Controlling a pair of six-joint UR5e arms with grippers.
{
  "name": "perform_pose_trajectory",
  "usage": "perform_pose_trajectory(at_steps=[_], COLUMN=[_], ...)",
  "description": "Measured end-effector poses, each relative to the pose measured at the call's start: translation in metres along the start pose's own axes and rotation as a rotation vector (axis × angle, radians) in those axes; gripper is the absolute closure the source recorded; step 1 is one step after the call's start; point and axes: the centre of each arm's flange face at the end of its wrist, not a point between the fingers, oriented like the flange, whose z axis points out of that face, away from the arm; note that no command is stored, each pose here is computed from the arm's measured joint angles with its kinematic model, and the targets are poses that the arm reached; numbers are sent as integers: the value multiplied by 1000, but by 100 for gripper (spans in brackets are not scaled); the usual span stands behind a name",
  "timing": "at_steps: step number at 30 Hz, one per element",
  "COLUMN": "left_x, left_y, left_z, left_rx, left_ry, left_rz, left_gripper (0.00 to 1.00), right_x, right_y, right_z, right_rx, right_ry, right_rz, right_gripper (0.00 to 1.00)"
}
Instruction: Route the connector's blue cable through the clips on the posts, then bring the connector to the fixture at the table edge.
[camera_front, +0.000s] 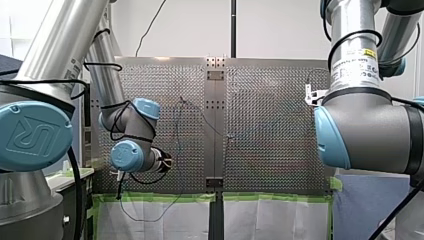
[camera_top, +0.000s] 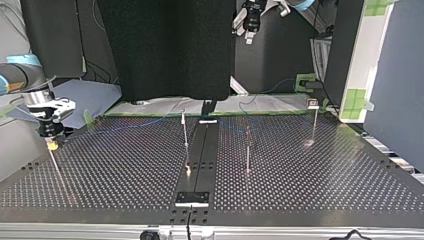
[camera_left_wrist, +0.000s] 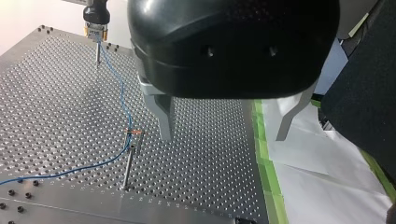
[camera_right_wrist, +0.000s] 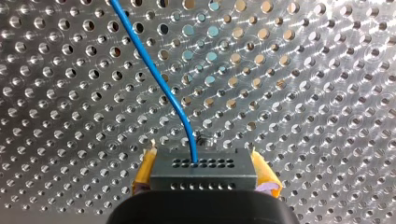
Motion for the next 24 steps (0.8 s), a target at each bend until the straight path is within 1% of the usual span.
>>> perform_pose_trajectory(at_steps=[10,11,12,14,15,16,17,18,19,20,21,22,24], left_x=[0,0,-1,-1,-1,-1,-1,-1,-1,-1,-2,-2,-2], left_y=[0,0,-1,-1,-1,-1,-1,-1,-1,-1,-2,-2,-2], left_z=[0,1,1,1,1,1,2,2,2,2,2,2,3], left_rx=[0,0,1,1,1,1,1,1,1,1,2,2,2], left_ry=[-1,-1,-2,-3,-3,-3,-4,-4,-4,-5,-5,-6,-6], left_rz=[1,1,1,1,1,2,2,2,2,2,1,1,1], left_gripper=[2,2,2,2,2,2,2,2,2,2,2,2,2], right_x=[-1,-1,-1,-2,-2,-2,-2,-2,-2,-2,-2,-2,-2], right_y=[0,0,0,1,1,1,1,1,1,1,1,1,1], right_z=[1,1,1,1,2,2,2,2,2,2,2,2,2], right_rx=[0,0,0,-1,-1,-2,-2,-2,-2,-2,-2,-2,-2], right_ry=[5,5,5,6,6,6,6,6,6,6,7,7,7], right_rz=[0,-1,-2,-5,-7,-8,-10,-11,-12,-13,-14,-15,-16], right_gripper=[100,89,89,71,71,58,48,48,39,35,35,30,30])
